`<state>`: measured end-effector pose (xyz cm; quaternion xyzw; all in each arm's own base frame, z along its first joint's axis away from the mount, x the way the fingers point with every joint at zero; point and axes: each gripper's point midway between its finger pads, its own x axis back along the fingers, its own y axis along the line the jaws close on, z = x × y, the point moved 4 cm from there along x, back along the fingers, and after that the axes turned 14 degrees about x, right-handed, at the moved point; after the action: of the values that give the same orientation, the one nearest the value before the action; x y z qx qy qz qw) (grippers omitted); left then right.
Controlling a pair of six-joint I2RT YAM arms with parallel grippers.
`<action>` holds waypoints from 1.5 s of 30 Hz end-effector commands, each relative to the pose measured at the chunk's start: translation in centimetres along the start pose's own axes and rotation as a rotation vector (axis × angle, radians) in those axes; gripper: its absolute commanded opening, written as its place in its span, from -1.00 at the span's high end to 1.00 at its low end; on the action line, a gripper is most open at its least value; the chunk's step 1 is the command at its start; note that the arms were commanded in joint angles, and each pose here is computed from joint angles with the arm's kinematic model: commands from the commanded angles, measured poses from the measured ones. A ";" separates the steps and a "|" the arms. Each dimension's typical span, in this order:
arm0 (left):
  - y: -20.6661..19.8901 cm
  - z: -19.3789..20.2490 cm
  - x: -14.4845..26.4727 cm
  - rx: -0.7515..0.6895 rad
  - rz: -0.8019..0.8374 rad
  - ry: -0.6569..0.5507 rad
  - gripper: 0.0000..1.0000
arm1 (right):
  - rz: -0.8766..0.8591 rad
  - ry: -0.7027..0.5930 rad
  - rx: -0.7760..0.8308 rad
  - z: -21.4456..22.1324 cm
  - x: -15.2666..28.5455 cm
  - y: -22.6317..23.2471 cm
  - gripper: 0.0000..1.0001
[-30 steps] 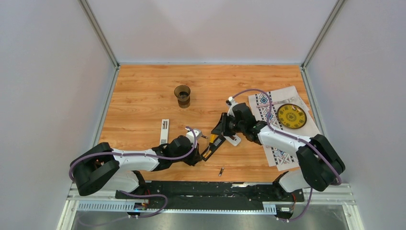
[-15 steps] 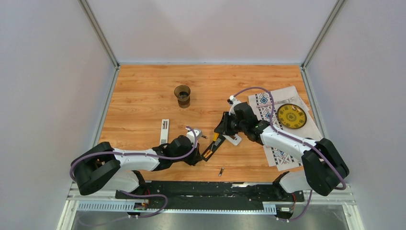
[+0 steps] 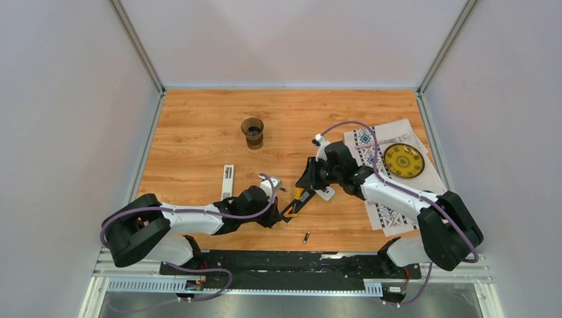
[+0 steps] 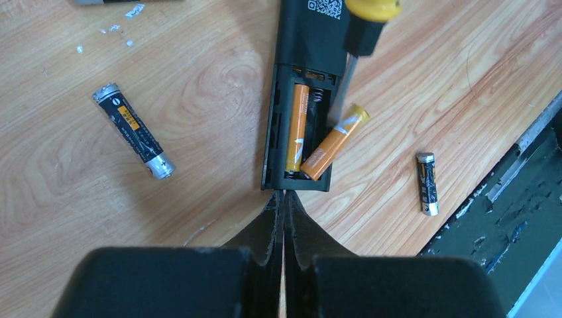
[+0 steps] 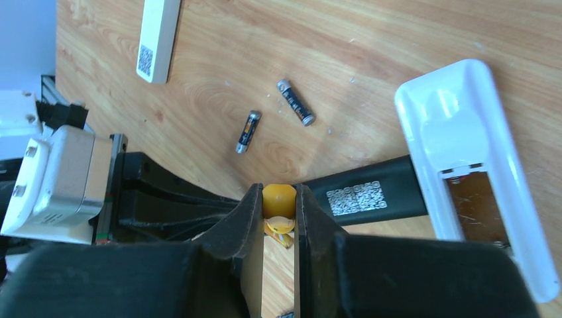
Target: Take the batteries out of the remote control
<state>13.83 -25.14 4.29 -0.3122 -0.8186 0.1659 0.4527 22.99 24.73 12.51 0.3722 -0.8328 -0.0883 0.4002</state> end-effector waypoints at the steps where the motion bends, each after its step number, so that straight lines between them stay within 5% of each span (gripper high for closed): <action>1: 1.7 1.1 -0.2 -0.008 -0.079 0.047 1.00 | -0.122 -0.007 0.043 -0.7 0.9 1.9 1.00; 12: 1.5 0.8 0.1 0.000 -0.086 0.036 0.95 | -0.084 -0.017 0.031 -1.3 1.1 1.7 1.00; 16: 0.5 -0.2 1.3 0.005 -0.052 -0.008 0.56 | -0.049 -0.061 0.011 -2.3 1.7 1.6 1.00; 20: 0.0 -1.6 2.6 0.015 -0.038 -0.067 -0.10 | -0.022 -0.105 -0.013 -3.2 2.4 1.0 1.00; 23: -0.5 -2.4 3.0 0.039 0.016 -0.080 -0.25 | -0.016 -0.122 -0.030 -3.4 2.9 0.5 1.00; 45: -4.3 -1.3 -1.7 0.129 0.262 0.095 -0.10 | 0.012 -0.140 -0.086 -2.8 4.3 -1.5 1.00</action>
<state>14.60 -27.56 5.27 -0.3634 -0.7557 0.2556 0.4811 24.11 21.37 15.71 0.3391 -0.8532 -0.1426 0.3698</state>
